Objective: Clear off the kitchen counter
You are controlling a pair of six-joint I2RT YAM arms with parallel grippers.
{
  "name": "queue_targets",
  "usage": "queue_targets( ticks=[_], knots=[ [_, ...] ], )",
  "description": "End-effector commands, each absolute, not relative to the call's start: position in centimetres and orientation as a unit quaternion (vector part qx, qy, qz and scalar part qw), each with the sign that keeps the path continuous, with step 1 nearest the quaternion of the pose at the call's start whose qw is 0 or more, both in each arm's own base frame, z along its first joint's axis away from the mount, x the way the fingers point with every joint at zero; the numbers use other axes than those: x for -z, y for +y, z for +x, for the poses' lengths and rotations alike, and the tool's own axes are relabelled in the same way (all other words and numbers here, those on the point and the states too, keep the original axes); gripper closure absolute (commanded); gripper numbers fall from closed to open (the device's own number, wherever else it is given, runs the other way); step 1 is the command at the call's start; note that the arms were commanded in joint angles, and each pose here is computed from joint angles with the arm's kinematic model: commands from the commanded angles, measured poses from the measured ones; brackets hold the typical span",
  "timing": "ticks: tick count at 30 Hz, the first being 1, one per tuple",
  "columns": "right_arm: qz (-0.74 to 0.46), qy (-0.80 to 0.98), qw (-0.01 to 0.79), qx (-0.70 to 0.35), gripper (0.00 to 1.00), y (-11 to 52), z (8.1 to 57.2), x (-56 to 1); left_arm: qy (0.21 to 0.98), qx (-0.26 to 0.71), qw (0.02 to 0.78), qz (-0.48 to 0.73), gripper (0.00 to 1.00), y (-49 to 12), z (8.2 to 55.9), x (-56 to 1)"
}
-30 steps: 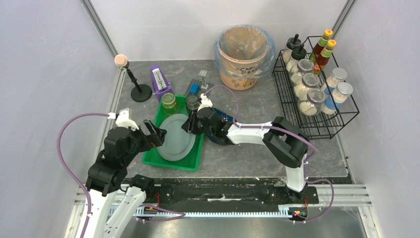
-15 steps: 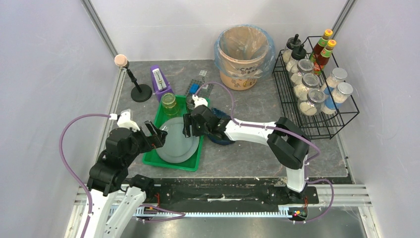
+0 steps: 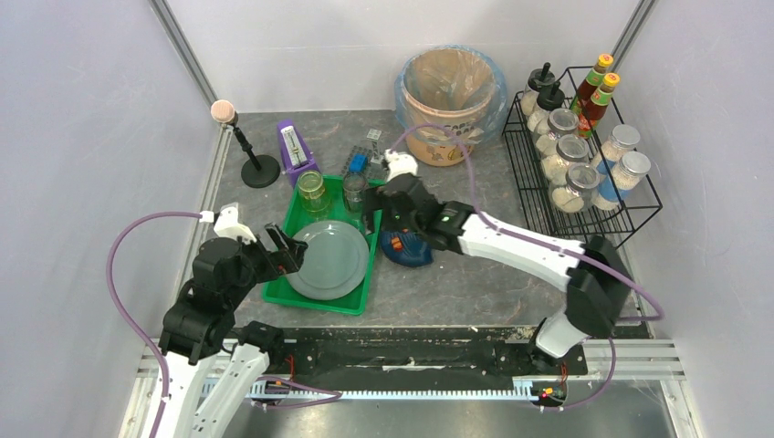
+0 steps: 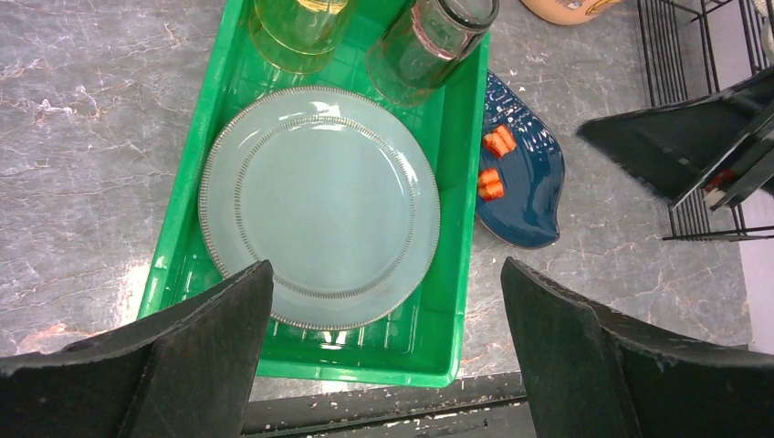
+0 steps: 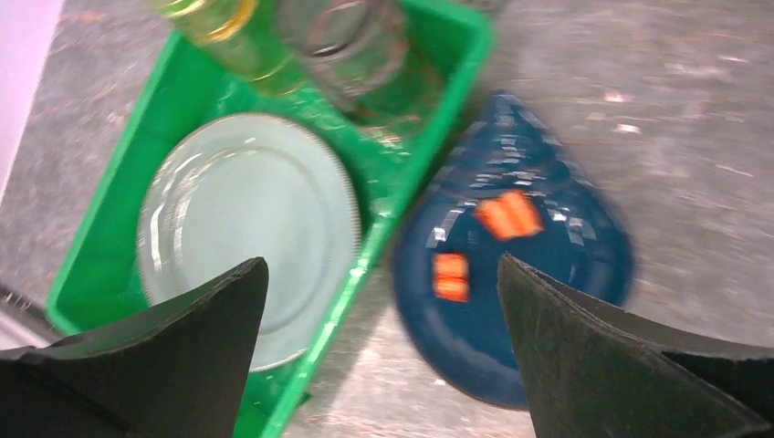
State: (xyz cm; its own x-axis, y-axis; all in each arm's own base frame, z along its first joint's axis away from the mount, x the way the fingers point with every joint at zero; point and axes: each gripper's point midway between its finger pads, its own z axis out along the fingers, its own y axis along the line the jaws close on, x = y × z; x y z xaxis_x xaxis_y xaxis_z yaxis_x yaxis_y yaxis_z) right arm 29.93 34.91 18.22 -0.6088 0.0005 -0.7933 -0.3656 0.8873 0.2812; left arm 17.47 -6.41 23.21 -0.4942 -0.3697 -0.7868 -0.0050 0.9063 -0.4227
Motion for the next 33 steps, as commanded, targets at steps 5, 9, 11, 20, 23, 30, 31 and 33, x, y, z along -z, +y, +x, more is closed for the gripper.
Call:
queue_targets(
  ticks=[5, 9, 11, 20, 23, 30, 31, 33],
  knots=[
    [0.005, 0.883, 0.443, -0.154, 0.02, 23.8, 31.9, -16.7, 0.832, 0.193, 0.506, -0.117, 0.00, -6.3, 17.5, -24.0],
    [0.016, 0.886, 0.447, -0.121, 0.02, 20.7, 31.5, -13.6, 0.833, 0.193, 0.504, -0.119, 0.00, -6.4, 17.6, -23.9],
    [0.032, 0.895, 0.426, -0.131, 0.02, 19.8, 31.5, -12.0, 0.834, 0.194, 0.503, -0.118, 0.00, -6.4, 17.6, -23.8],
    [0.035, 0.911, 0.358, -0.204, 0.21, 19.6, 32.6, -7.8, 0.836, 0.194, 0.500, -0.117, 0.00, -6.5, 17.5, -23.8],
    [0.026, 0.916, 0.330, -0.228, 0.30, 20.2, 33.2, -6.7, 0.837, 0.196, 0.498, -0.116, 0.00, -6.5, 17.4, -23.8],
    [-0.005, 0.920, 0.294, -0.258, 0.39, 22.3, 33.9, -5.0, 0.838, 0.196, 0.496, -0.115, 0.00, -6.6, 17.5, -23.7],
    [-0.006, 0.923, 0.286, -0.258, 0.40, 22.3, 33.8, -4.5, 0.838, 0.196, 0.496, -0.115, 0.00, -6.6, 17.5, -23.7],
    [-0.012, 0.921, 0.284, -0.266, 0.42, 22.9, 34.0, -4.1, 0.837, 0.195, 0.498, -0.114, 0.00, -6.6, 17.5, -23.8]
  ],
)
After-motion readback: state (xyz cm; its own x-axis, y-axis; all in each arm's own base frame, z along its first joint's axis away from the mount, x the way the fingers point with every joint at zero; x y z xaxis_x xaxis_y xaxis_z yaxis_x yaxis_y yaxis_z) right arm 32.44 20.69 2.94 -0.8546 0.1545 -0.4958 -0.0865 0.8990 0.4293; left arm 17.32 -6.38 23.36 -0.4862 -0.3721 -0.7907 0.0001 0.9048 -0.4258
